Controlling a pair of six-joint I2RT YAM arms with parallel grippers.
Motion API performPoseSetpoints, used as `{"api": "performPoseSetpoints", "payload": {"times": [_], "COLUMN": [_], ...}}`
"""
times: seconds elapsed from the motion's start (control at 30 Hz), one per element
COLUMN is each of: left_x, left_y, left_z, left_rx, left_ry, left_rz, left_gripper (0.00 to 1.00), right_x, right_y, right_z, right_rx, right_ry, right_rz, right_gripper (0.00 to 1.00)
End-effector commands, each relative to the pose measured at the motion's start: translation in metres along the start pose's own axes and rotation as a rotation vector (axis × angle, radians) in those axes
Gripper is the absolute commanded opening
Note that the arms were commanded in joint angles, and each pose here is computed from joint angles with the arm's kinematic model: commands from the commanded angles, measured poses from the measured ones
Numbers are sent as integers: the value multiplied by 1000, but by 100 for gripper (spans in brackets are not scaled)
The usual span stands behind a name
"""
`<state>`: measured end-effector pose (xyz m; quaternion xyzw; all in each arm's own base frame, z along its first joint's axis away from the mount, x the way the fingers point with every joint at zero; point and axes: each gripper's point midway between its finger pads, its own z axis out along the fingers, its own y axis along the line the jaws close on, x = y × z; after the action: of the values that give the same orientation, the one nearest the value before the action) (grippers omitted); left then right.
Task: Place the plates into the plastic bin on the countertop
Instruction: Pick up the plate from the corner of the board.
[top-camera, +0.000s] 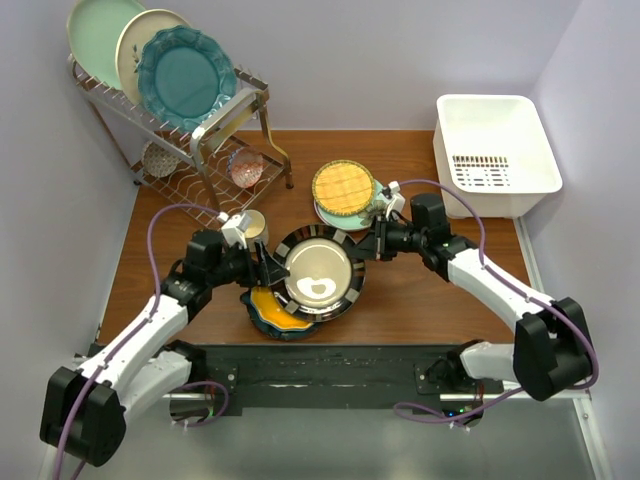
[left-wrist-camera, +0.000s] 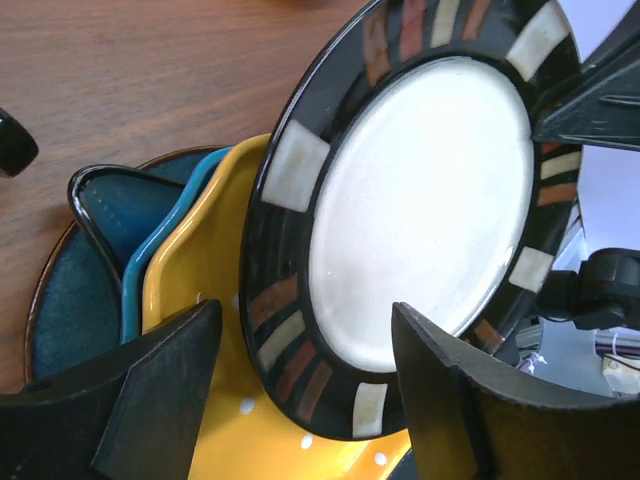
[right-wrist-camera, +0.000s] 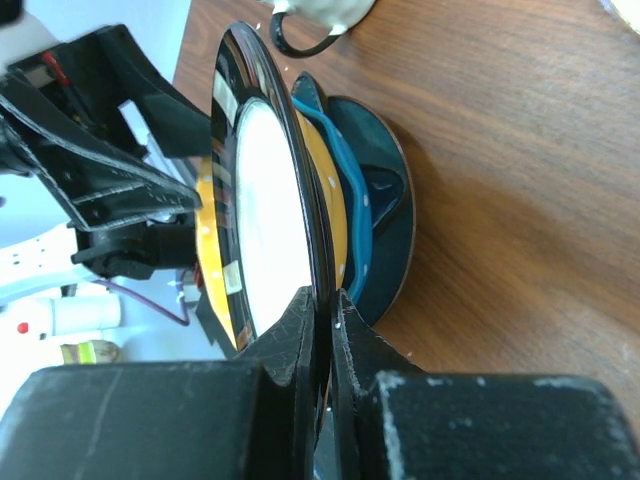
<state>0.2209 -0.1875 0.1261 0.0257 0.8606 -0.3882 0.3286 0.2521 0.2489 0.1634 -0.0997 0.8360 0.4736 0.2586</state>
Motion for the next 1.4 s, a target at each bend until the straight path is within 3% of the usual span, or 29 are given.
{"api": "performPoseSetpoints", "payload": {"times": [0.0, 0.13, 0.23, 0.27, 0.3, 0.37, 0.5, 0.73, 0.83, 0.9, 1.07, 1.3, 1.37], "left_x": [24, 34, 36, 38, 42, 43, 47, 51, 51, 51, 50, 40, 29], "left_y": [9, 10, 5, 5, 8, 10, 16, 21, 23, 24, 27, 27, 24], "left_z": [2, 4, 7, 8, 8, 10, 10, 11, 11, 11, 12, 7, 5], "left_rx": [19, 51, 111, 115, 111, 103, 88, 71, 64, 57, 43, 10, 1], "left_ry": [36, 26, 1, 2, 8, 5, 0, -3, -6, -7, -10, -40, -70], "left_rz": [-52, -94, -121, -136, -147, -155, -160, -170, -168, -165, -163, -139, -112], "left_gripper": [71, 63, 38, 20, 11, 0, 0, 0, 0, 0, 0, 0, 9], "right_x": [-16, -11, -6, -5, -3, 1, 12, 31, 36, 38, 34, 19, 17], "right_y": [21, 16, 10, 12, 10, 6, -2, -15, -16, -15, -10, 1, 2], "right_z": [-1, 2, 6, 7, 8, 10, 15, 26, 28, 29, 26, 12, 8], "right_rx": [-90, -89, -92, -104, -105, -115, -117, -156, -174, -192, -195, -143, -123], "right_ry": [-41, -33, -19, -20, -15, -10, 9, 45, 67, 79, 63, 24, 22], "right_rz": [-59, -46, -22, -19, -10, 0, 18, 77, 90, 93, 89, 24, 19], "right_gripper": [0, 0, 0, 0, 0, 0, 4, 30, 33, 33, 1, 0, 0]}}
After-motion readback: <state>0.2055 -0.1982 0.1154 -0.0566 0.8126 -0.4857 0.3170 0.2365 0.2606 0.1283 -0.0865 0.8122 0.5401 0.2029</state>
